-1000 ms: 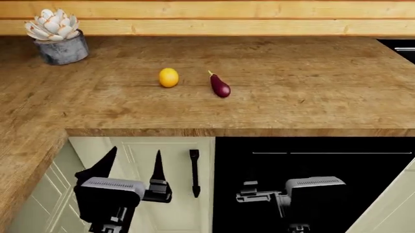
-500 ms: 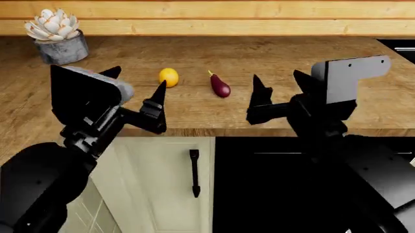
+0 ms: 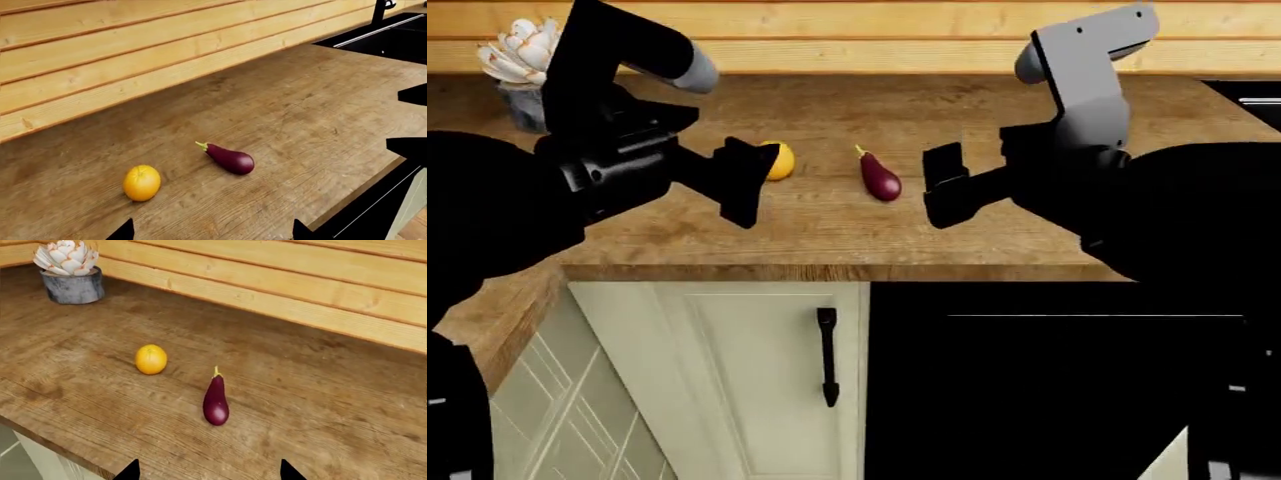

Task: Pick the eggplant, orange from the counter and place them in the cabinet. Then close the cabinet.

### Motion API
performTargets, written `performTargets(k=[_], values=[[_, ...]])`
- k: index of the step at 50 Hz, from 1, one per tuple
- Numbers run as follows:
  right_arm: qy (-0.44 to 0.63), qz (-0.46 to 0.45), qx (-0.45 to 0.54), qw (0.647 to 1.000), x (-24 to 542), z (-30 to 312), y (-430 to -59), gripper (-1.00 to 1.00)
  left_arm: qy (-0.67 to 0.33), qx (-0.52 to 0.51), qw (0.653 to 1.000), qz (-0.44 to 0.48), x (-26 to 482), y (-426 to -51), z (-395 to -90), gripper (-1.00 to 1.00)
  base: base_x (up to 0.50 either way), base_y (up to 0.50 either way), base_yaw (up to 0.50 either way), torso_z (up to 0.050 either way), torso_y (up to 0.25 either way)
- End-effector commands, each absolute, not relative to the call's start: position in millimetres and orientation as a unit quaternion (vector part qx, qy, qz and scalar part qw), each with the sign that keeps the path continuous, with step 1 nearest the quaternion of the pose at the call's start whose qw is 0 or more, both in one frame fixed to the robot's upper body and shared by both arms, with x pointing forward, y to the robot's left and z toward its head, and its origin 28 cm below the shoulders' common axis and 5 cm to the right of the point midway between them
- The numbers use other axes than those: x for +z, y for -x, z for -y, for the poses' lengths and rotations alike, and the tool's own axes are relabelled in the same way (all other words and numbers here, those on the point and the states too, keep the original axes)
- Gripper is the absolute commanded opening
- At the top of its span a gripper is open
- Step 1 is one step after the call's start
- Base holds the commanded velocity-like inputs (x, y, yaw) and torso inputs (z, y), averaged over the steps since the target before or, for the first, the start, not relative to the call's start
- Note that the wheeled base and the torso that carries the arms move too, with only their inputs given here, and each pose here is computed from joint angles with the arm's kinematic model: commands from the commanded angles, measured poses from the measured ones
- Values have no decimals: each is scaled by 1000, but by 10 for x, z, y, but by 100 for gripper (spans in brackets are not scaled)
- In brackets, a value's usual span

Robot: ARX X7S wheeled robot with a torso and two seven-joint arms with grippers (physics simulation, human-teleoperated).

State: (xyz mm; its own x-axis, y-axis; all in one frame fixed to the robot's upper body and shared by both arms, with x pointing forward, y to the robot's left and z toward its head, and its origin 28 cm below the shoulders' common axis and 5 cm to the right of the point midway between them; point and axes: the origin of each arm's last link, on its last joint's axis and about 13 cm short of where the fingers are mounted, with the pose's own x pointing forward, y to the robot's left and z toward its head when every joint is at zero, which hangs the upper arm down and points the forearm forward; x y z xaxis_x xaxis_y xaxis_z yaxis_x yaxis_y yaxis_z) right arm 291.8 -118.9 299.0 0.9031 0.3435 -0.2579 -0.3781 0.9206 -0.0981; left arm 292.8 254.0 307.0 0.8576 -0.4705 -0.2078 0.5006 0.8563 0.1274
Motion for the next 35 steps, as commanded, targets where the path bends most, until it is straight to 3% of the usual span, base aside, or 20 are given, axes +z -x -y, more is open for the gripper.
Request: performTargets(k=[1, 9, 21, 35], values=[[90, -135, 182, 970, 2965, 1204, -2883, 100, -101, -251, 957, -101, 3079, -2893, -2564, 100, 0, 0, 0, 0, 0], [98, -103, 186, 972, 3029, 1201, -2895, 100, -109, -251, 957, -100, 3057, -2890, -2564, 100, 27, 0, 0, 0, 0], [108, -80, 193, 972, 3079, 1183, -2923, 100, -116, -250, 956, -98, 3040, -2900, -2574, 100, 326, 0, 0, 0, 0], [116, -71, 188, 973, 3089, 1176, -2916, 100, -123, -251, 956, -91, 3041, -2872, -2573, 100, 334, 226, 0, 0, 0]])
